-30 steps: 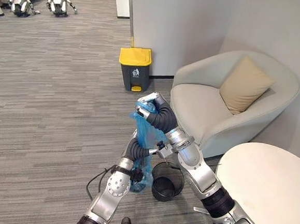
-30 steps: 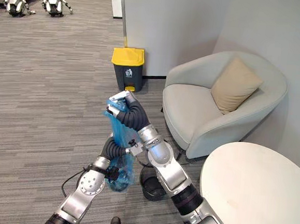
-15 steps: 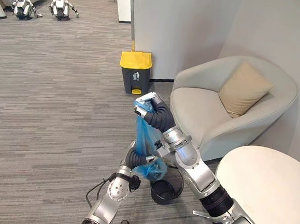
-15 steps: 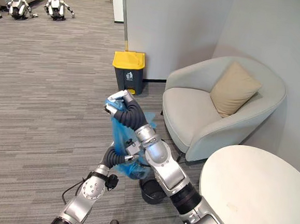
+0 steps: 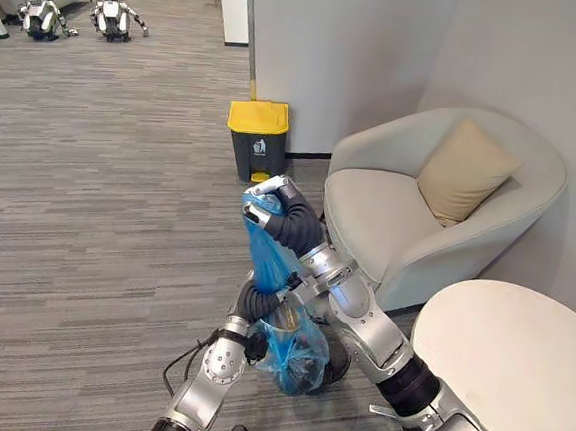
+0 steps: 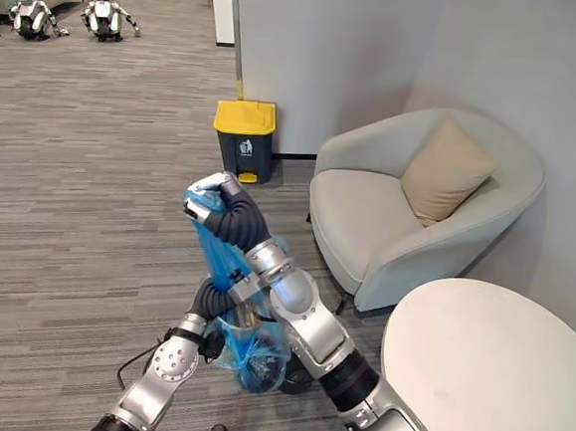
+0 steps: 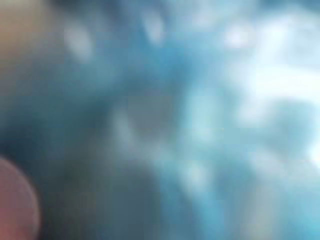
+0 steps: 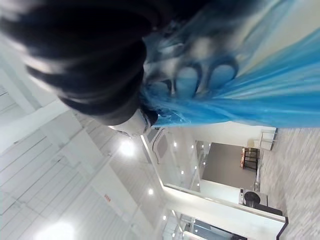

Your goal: Gather rubbish on tea table into small bin, then transfer packed bag to large trash can.

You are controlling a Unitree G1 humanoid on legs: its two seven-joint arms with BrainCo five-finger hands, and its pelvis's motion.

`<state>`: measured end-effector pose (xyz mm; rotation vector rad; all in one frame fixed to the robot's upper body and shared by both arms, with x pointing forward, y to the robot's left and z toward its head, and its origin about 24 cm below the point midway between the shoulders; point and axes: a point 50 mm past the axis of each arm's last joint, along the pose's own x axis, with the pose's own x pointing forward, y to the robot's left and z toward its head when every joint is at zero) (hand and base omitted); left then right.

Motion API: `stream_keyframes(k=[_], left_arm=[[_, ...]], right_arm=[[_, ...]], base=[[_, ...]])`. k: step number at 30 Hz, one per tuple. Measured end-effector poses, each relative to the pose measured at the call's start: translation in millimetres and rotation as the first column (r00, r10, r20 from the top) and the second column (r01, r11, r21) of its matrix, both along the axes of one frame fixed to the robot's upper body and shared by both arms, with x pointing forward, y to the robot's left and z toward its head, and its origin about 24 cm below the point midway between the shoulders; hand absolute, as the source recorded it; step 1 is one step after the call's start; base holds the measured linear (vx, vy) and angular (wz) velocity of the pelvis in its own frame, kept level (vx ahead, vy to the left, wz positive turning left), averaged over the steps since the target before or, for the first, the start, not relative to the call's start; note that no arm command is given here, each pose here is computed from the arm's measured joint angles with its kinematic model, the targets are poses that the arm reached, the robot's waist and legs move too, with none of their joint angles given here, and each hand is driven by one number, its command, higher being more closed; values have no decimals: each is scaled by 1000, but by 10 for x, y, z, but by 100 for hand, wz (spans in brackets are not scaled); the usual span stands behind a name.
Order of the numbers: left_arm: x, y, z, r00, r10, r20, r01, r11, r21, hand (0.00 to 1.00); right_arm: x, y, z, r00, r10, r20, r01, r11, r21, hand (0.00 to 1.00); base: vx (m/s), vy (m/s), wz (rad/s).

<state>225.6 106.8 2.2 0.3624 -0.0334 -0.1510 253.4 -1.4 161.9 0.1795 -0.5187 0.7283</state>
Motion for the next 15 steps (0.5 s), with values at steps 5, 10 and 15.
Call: stream_keyframes(k=[5, 10, 15], left_arm=[[9, 55, 12, 1000, 27, -1, -27, 999, -18, 100], [5, 138, -4, 998, 64, -14, -64, 998, -14, 100], [-58, 257, -63, 992, 115, -45, -115, 993, -7, 100]], right_arm=[[-7, 7, 0, 1000, 17, 13, -17, 1000, -14, 100], [-24, 6, -19, 998, 17, 52, -14, 998, -62, 100], [-70, -66, -109, 997, -32, 73, 40, 994, -101, 0]], base=[[0, 0, 0], [0, 0, 0], [0, 0, 0]])
